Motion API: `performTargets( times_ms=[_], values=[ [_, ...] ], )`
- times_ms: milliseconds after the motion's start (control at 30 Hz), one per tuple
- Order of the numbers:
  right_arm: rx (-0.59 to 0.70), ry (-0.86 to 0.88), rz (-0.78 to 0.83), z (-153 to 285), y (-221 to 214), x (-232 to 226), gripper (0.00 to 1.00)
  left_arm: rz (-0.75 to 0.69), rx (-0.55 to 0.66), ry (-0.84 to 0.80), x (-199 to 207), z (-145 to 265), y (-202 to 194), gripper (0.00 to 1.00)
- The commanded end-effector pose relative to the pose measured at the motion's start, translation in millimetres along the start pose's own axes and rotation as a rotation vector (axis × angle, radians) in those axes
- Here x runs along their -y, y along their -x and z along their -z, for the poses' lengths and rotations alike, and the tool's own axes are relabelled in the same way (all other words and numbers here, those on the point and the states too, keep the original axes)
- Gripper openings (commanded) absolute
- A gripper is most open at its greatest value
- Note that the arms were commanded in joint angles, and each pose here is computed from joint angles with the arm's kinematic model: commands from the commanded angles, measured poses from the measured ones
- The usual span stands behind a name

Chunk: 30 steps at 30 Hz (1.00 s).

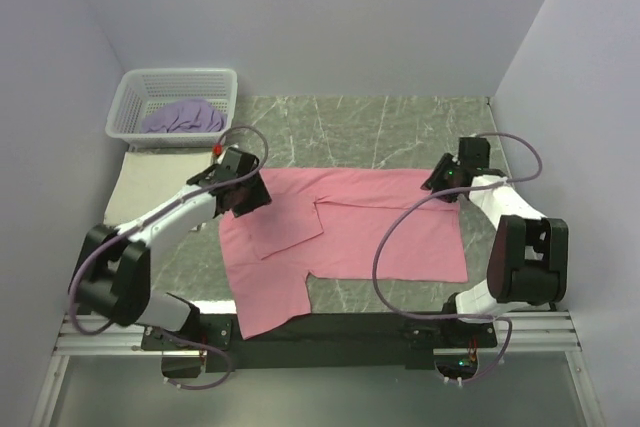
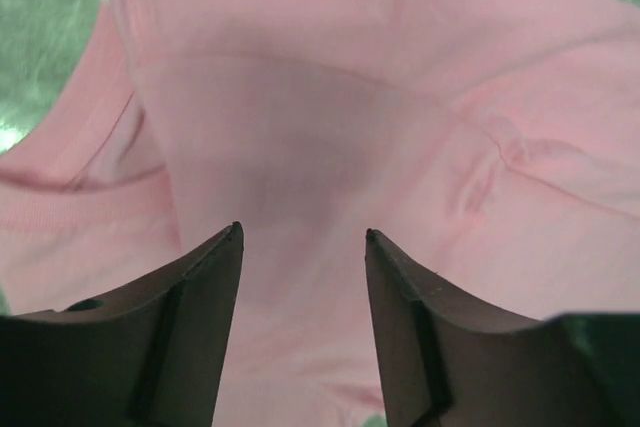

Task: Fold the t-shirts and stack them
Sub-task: Fold the tshirt

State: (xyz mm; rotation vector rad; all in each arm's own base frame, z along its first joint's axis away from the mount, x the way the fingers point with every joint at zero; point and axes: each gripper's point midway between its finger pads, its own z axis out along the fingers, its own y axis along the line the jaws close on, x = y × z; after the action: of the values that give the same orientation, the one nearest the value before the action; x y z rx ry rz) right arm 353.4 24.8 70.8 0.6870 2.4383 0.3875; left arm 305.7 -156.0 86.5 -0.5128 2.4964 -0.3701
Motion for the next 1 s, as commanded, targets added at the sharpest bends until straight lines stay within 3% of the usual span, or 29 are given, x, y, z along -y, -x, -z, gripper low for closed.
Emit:
performTargets(
  times_ms=[0, 133, 400, 600, 800, 933, 967],
  values=[
    [0.03, -0.077, -0.083, -5, 11, 38, 0.43, -0.037, -0.035, -0.048, 16, -18, 2, 0.55],
    [0.008, -0.155, -0.149, -18, 8, 70, 0.42, -0.018, -0.09, -0.004, -3, -39, -17, 0.5],
    [-0.037, -0.266, -0.267, -26, -5, 112, 0.39, 0.049, -0.126, 0.082, -47, -43, -41, 0.49],
    [0.072, -0.356, -0.274, -11, 29, 123, 0.38, 0.102, -0.123, 0.037, -49, -21, -51, 0.51],
    [0.181, -0.167, -0.214, 3, 72, 79, 0.38, 0.085, -0.009, -0.014, -25, 1, -3, 0.63],
    [0.189, -0.032, -0.232, 0, 82, 53, 0.38, 0.118, 0.108, -0.048, -11, 4, 54, 0.58],
    [0.176, 0.004, -0.233, -3, 82, 46, 0.37, 0.112, 0.13, -0.064, -6, 1, 65, 0.53]
  ],
)
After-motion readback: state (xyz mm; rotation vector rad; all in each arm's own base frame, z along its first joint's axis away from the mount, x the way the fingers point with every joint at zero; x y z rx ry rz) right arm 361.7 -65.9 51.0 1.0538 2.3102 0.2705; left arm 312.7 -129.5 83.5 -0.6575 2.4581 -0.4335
